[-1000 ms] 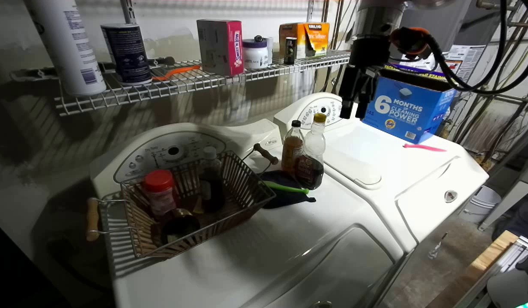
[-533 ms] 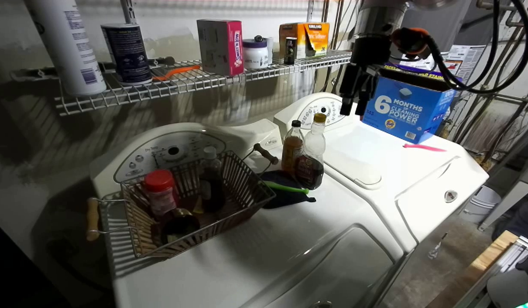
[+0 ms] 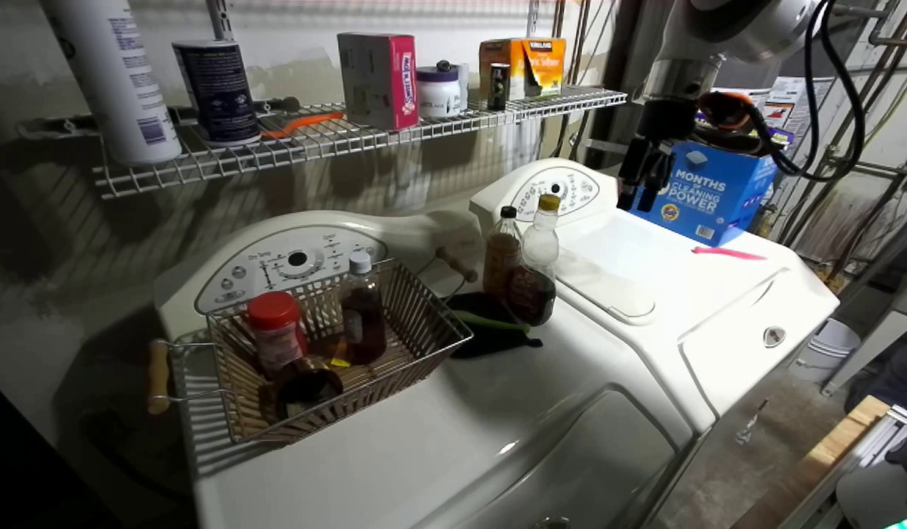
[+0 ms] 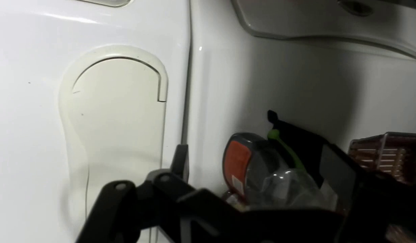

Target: Open the compartment of the washing machine

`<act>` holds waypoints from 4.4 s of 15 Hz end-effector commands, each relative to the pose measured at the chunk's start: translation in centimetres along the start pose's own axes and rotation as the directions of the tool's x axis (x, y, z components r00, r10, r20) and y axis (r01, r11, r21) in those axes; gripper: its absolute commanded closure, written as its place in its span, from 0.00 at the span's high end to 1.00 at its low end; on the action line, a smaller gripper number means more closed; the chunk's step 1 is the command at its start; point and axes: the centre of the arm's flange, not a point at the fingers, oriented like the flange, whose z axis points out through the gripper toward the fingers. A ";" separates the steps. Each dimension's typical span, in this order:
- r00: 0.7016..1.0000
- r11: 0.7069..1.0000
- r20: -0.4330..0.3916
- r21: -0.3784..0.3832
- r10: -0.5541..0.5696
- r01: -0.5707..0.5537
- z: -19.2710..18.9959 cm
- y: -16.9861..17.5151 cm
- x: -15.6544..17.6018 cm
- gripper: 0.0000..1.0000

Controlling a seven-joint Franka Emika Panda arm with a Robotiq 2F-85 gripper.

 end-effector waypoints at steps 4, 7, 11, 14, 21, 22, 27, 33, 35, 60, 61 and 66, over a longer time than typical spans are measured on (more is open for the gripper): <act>0.997 0.998 -0.038 0.000 0.062 -0.062 6.3 8.9 1.8 1.00; 0.994 0.994 -0.010 0.005 0.105 -0.105 8.8 12.1 1.7 1.00; 0.993 0.993 0.010 -0.014 0.114 -0.114 9.0 11.9 1.2 1.00; 0.994 0.994 0.007 -0.015 0.112 -0.112 8.9 11.9 1.3 1.00; 0.997 0.996 -0.007 0.022 0.083 -0.083 10.1 14.7 1.6 1.00; 0.997 0.997 -0.004 0.033 0.071 -0.071 10.2 15.0 1.7 1.00; 0.997 0.995 -0.001 0.070 0.074 -0.074 12.2 16.6 2.3 1.00; 0.994 0.987 0.011 0.112 0.110 -0.111 14.0 18.4 2.9 1.00; 0.993 0.985 0.016 0.123 0.118 -0.119 14.5 18.8 3.1 1.00; 0.995 0.963 0.101 0.269 -0.018 -0.010 13.4 16.2 2.0 1.00; 0.995 0.963 0.095 0.268 -0.022 -0.004 12.8 15.7 1.7 1.00; 0.994 0.949 0.082 0.312 -0.071 0.042 10.6 13.6 1.2 1.00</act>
